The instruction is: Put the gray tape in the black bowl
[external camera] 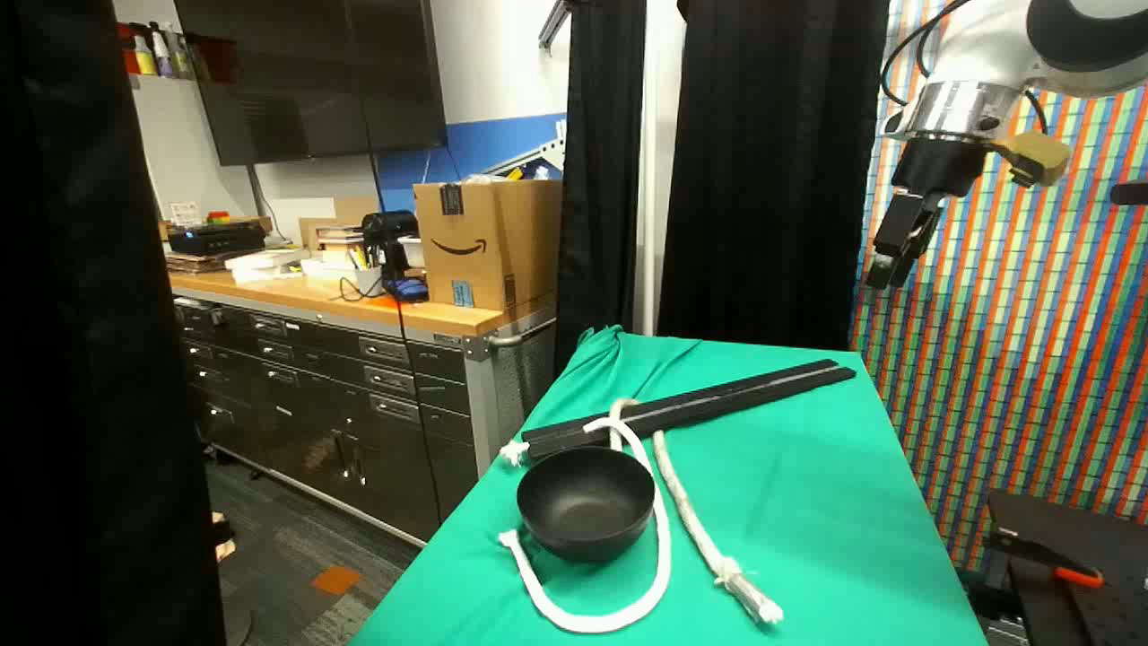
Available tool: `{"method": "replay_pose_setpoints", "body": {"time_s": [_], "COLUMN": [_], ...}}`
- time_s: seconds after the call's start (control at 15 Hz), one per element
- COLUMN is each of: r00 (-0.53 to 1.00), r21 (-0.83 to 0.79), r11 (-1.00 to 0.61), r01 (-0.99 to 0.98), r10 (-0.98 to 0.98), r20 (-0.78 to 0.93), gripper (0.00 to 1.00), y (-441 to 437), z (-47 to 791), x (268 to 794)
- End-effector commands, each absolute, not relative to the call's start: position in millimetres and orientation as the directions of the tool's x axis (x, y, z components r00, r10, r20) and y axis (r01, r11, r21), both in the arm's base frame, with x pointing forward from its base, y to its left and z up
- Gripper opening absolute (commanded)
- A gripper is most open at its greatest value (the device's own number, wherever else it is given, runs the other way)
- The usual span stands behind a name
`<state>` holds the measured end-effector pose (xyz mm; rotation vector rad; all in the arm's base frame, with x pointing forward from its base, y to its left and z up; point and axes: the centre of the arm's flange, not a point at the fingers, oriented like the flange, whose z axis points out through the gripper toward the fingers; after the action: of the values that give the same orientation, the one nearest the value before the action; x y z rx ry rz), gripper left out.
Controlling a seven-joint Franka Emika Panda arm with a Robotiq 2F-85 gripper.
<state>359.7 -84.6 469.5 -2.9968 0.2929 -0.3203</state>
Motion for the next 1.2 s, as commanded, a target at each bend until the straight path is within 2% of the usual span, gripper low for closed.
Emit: {"method": "replay_pose_setpoints", "body": {"time_s": [0.0, 0.8, 1.13], "r00": [0.958, 0.953, 0.937], "r21": [-0.132, -0.13, -0.142], "r11": [-0.975, -0.973, -0.961], "r01": [-0.179, -0.191, -0.239], "r10": [-0.203, -0.216, -0.266], "r20": [0.201, 0.214, 0.225], "gripper": [1.0, 1.0, 1.0], "y": [-84.8, -83.5, -53.9], "z": [470.8, 475.9, 493.6], "x": [360.0, 361.3, 371.3]}}
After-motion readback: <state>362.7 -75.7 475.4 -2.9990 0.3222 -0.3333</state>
